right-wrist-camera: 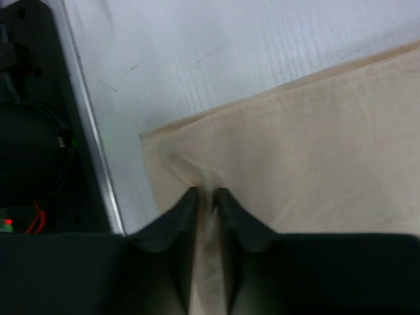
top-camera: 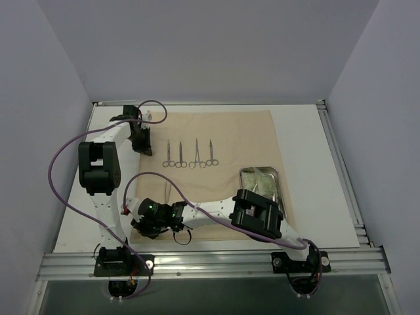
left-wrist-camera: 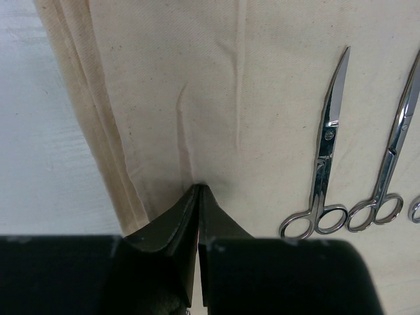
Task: Open and lay out the surgical kit
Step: Smooth out the surgical kit at the center of the board.
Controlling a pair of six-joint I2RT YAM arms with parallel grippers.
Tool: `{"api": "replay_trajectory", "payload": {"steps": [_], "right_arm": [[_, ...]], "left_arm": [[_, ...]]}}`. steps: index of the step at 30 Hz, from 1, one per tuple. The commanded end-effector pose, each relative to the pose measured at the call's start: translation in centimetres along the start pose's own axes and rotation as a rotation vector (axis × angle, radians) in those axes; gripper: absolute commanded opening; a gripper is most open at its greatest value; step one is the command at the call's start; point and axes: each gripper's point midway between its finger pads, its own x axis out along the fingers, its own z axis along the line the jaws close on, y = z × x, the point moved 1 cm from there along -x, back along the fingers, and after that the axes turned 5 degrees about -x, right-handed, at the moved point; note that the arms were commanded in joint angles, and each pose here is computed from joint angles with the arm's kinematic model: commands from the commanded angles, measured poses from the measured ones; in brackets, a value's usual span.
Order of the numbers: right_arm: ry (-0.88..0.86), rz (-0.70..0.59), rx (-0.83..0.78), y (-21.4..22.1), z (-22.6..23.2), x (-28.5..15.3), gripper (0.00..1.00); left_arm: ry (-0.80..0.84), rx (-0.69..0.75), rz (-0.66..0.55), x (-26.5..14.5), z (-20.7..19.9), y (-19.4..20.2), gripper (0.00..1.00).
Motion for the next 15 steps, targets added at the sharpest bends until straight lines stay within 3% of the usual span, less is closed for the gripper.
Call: {"api": "replay_trajectory", "payload": {"steps": [1, 4, 5, 11, 15], "right_arm": [[-0.16, 0.031, 0.028, 0.5, 3.7, -1.6, 0.22], [-0.141, 0.008, 0.035, -0.3, 3.3, -1.9, 0.42], [-0.132, -0.003, 0.044, -0.7, 3.0, -2.0, 0.44], [-0.044, -0.126, 0.102, -5.1, 0.9, -5.0, 0.49], [0.151, -0.198, 0.21, -7.1, -2.9, -8.7, 0.47]], "left_arm": [[-0.019, 0.029, -0.018, 1.6, 0.6, -0.7, 0.13], [-0.01, 0.037, -0.027, 1.3, 0.4, -0.9, 0.13], [-0.011, 0.039, -0.029, 1.1, 0.4, -1.0, 0.13], [0.008, 0.063, -0.046, -0.7, -0.3, -1.1, 0.17], [0.024, 0.073, -0.08, -2.5, -0.8, -1.5, 0.21]]}}
